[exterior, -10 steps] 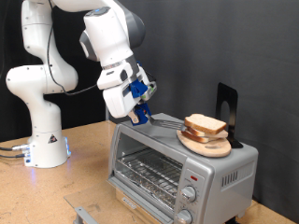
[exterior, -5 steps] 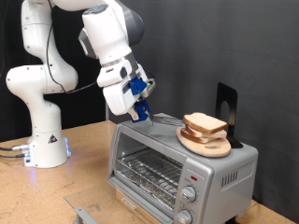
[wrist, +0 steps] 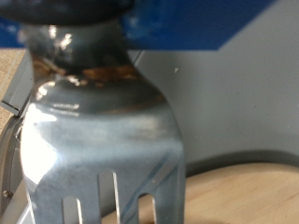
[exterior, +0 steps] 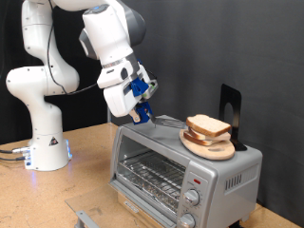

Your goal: Make a piece of toast with the oven

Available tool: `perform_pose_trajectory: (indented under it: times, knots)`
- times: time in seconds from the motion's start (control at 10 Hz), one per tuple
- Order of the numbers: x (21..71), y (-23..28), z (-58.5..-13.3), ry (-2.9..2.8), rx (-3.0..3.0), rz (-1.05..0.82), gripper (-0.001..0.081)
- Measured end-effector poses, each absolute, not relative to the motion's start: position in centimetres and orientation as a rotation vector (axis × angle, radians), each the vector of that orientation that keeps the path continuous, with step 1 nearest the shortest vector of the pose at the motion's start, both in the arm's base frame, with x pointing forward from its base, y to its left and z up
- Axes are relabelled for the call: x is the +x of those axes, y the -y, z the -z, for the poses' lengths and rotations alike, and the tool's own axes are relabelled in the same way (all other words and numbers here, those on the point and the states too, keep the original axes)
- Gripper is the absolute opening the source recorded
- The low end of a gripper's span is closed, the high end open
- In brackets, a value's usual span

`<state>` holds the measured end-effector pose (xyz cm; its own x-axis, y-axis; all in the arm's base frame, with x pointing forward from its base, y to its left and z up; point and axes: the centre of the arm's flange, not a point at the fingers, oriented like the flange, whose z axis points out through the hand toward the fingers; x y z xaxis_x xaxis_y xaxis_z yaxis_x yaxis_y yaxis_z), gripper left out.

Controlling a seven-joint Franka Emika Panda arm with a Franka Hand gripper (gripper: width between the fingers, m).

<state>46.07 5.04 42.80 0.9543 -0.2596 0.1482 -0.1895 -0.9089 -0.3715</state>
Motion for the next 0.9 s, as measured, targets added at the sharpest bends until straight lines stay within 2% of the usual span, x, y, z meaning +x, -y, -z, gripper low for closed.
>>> perform_pose_trajectory:
  times: [0.9]
  knots:
    - [47.4, -6.4, -42.1, -0.327, -2.748, 0.236, 0.0393]
